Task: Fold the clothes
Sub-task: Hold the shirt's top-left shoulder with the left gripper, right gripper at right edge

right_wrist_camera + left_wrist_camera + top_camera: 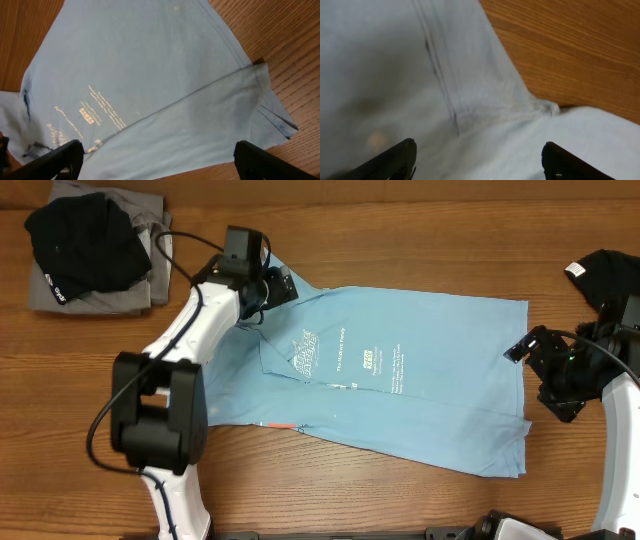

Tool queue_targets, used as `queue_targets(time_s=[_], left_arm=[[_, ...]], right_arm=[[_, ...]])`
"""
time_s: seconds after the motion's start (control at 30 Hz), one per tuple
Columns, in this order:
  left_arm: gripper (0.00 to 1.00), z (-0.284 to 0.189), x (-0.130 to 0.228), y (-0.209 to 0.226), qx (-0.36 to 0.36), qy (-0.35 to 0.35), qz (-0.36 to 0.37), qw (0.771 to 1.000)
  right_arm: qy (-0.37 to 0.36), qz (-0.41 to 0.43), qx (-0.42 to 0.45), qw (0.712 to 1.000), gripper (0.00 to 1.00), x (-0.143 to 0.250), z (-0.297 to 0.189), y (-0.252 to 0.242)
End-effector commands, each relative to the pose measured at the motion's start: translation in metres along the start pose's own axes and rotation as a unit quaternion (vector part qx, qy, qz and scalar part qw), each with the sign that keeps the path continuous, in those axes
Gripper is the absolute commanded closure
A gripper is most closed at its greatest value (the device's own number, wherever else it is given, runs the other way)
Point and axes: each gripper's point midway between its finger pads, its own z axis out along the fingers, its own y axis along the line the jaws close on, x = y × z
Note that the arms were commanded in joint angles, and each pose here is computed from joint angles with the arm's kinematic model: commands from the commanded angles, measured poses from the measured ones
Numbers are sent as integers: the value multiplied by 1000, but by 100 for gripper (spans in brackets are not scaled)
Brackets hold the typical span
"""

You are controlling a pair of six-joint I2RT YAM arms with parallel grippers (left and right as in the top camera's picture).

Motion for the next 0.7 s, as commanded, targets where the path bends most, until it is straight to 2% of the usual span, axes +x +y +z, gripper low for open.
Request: queue_targets(time_s=[0.0,0.27,0.67], left_arm=[[18,13,-8,-18,15,-1,-2,1000],[26,26,-13,-4,-18,-13,-45,999],[25,30,-7,4,-37,-6,-46,998]], right_arm=[[-10,-12,-11,1000,0,-1,-9,7],[-6,-21,-4,1000,0,2,-8,4],[-7,-22,-5,1000,0,1,-8,4]])
